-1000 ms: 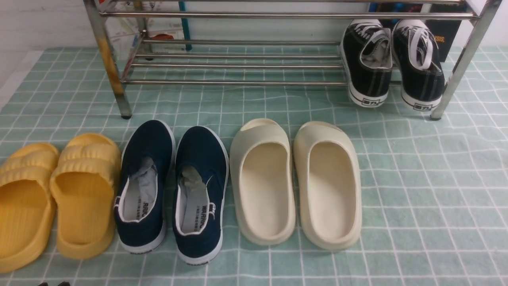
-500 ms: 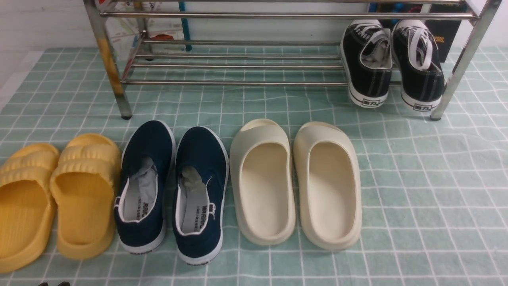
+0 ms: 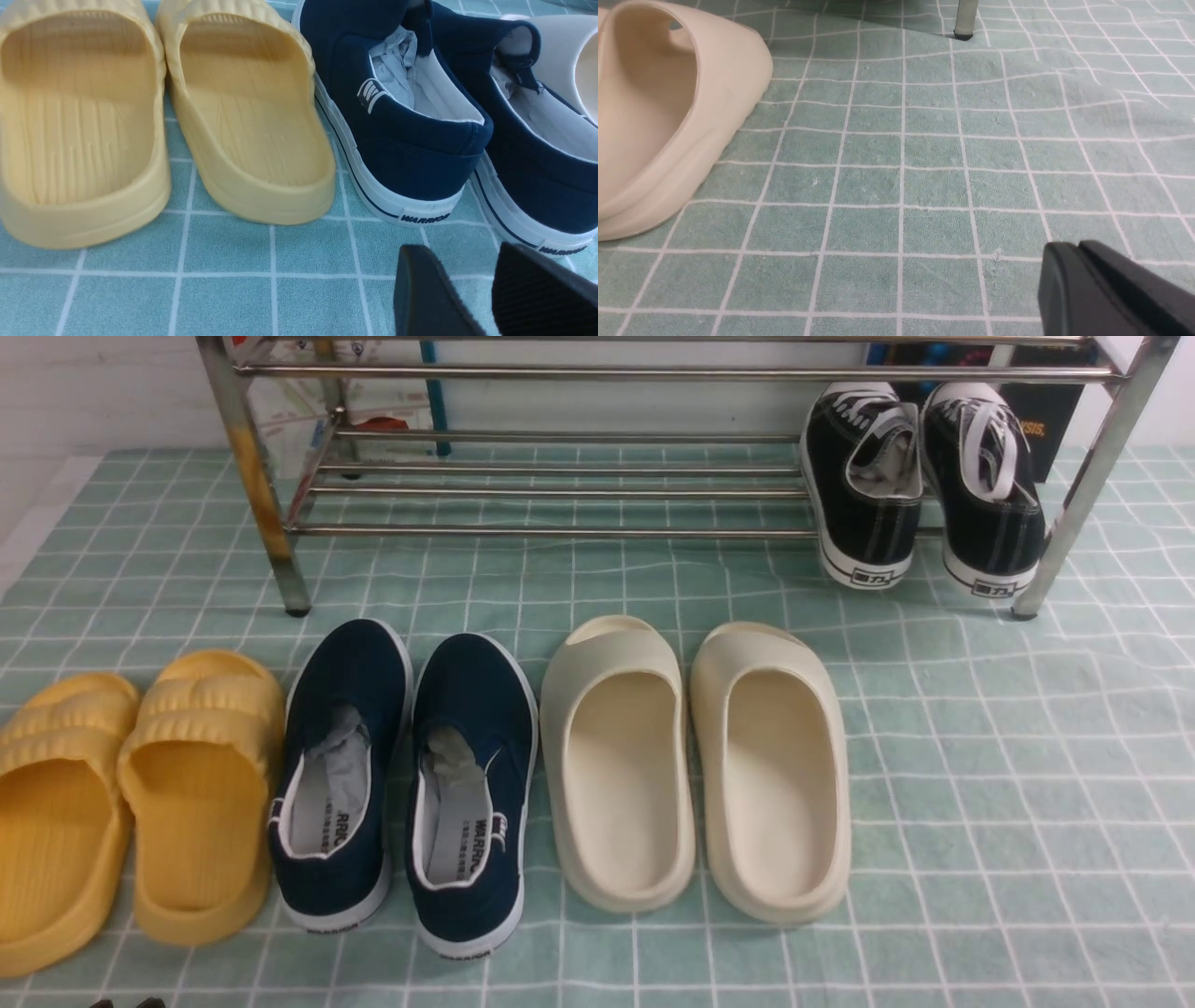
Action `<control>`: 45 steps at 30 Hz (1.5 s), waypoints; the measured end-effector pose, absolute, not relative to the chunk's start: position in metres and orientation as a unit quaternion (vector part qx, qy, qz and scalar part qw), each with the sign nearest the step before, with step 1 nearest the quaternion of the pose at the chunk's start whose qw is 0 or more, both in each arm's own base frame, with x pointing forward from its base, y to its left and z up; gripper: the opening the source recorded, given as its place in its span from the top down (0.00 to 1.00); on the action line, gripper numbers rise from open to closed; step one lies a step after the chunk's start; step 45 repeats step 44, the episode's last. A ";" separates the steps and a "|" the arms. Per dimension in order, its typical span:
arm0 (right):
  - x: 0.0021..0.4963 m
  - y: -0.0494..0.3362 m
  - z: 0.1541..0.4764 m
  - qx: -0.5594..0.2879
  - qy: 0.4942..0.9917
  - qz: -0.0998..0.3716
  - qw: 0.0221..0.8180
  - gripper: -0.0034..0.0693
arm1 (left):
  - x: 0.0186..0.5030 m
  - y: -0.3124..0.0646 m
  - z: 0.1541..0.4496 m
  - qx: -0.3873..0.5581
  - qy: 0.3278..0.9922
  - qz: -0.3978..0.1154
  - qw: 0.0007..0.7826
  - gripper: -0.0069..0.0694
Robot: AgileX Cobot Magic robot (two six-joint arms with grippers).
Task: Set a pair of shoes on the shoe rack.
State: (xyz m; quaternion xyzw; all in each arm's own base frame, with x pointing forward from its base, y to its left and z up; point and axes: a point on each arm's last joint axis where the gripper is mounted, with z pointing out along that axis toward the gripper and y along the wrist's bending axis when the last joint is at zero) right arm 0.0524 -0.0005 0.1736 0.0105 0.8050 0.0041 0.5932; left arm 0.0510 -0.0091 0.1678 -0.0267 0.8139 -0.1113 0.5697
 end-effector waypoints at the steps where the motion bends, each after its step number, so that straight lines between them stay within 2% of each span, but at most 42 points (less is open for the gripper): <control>1: 0.052 0.000 0.174 0.011 0.805 0.004 0.593 0.87 | 0.051 -0.009 0.168 -0.027 0.814 -0.111 0.570 0.60; 45: 0.052 -0.001 0.174 0.013 0.805 0.006 0.593 0.80 | 0.051 -0.009 0.168 -0.027 0.814 -0.111 0.570 0.60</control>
